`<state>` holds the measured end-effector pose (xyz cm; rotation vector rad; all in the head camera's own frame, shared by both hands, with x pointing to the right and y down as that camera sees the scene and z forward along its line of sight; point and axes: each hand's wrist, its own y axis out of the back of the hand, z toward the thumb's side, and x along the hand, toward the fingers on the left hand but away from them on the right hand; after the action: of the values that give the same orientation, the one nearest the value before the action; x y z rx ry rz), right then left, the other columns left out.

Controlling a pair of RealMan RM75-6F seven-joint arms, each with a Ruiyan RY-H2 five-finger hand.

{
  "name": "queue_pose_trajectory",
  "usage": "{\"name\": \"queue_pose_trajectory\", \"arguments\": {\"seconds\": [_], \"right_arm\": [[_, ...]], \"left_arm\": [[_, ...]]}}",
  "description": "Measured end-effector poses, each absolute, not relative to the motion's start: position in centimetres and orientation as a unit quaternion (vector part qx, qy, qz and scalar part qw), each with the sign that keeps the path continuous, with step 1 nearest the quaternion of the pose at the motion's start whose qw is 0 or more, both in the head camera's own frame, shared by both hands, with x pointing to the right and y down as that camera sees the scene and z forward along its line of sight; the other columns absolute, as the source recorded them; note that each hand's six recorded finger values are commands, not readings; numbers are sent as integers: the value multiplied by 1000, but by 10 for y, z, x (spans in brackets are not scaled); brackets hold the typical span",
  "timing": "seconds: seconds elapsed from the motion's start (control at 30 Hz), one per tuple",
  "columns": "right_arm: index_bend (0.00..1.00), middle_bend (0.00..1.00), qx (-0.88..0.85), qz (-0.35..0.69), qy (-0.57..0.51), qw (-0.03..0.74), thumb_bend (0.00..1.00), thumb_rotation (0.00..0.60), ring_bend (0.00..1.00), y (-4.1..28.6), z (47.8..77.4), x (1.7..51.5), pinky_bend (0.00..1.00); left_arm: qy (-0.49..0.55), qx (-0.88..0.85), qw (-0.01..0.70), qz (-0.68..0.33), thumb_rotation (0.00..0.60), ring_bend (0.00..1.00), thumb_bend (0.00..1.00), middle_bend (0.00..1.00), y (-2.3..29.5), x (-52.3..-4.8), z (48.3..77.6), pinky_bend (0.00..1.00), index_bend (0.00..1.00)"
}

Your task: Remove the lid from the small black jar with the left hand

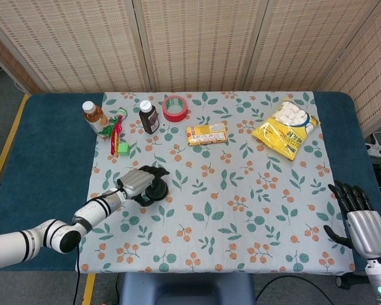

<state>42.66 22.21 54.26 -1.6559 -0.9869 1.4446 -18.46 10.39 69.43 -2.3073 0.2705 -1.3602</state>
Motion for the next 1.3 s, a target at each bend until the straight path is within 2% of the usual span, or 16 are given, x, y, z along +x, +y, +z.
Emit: {"name": "queue_pose_trajectory", "arguments": {"seconds": [0.83,1.2,1.3], "right_arm": [[0,0,-648,561,-377,352,151,600,0,222,546,426,0],[0,0,-646,561,-380,353,151,600,0,221,544,427,0],[0,0,-645,561,-380,353,151,600,0,221,544,427,0]], "left_arm": [[31,-805,242,-541,600,0,347,0,102,-167,722,122,0],[11,-799,226,-558,600,0,346,0,104,-168,732,205,0],[5,-796,228,-561,600,15,349,28,105,-169,733,256,33]]}}
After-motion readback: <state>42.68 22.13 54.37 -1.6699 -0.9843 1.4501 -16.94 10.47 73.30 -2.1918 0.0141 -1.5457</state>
